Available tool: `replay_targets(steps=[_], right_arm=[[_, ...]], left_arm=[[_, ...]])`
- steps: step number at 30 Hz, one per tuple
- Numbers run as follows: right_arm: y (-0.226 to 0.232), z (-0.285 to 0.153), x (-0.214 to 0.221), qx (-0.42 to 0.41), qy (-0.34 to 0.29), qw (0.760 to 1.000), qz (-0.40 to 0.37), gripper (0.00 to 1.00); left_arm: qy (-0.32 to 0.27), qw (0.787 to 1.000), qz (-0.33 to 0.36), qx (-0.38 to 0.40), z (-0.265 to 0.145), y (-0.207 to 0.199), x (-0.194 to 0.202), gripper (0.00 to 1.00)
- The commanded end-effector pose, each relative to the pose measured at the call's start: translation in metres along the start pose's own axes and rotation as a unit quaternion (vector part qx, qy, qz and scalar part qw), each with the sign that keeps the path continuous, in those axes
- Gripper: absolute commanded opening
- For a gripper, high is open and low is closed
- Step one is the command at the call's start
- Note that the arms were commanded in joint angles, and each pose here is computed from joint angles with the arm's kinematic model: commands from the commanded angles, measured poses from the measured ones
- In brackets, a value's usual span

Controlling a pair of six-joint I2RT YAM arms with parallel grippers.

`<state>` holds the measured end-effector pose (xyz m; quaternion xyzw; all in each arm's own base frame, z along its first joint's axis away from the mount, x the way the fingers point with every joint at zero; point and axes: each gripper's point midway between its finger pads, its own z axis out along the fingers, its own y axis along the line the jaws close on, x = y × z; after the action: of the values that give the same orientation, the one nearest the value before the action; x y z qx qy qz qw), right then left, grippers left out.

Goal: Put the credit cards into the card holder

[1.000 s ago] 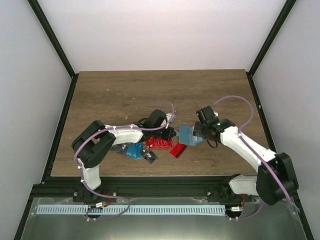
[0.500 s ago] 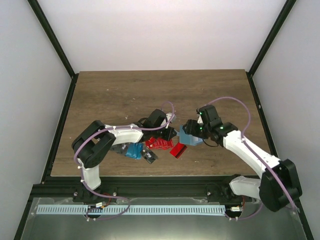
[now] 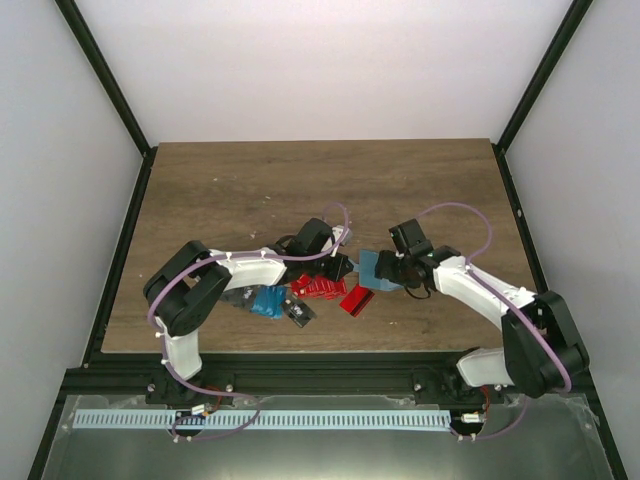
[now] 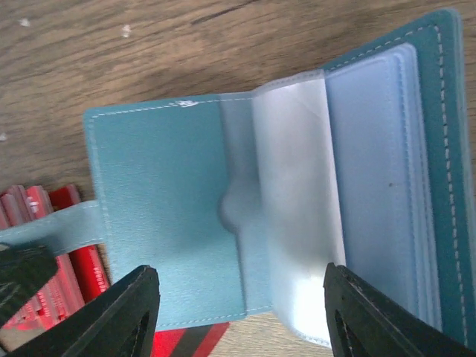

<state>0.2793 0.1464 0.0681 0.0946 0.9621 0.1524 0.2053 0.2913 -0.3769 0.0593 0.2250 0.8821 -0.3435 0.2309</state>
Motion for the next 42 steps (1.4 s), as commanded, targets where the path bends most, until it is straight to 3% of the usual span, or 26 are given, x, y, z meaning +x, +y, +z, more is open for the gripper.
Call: replay_targets(steps=[1,10,29,42], right_arm=[[-0.019,0.002,-0.005,0.045,-0.016,0.999,0.006,0.63],[-0.024,0.004,-0.001,0.055,-0.013,0.998,0.002,0.68],[0.045,0.002,-0.004,-0.124,0.004,0.991,-0.046,0.69],[0.050,0.028,0.000,-0.131,0.029,0.990,-0.050,0.68]], left_arm=[[-0.002,1.000,0.011,0.007,0.004,-0.004,-0.004,0.04],[-0.002,1.000,0.011,0.007,0.004,-0.003,-0.004,0.04],[0.004,1.000,0.010,0.009,0.008,-0.003,-0.001,0.04],[0.008,1.000,0.014,0.018,0.008,-0.006,-0.001,0.05]])
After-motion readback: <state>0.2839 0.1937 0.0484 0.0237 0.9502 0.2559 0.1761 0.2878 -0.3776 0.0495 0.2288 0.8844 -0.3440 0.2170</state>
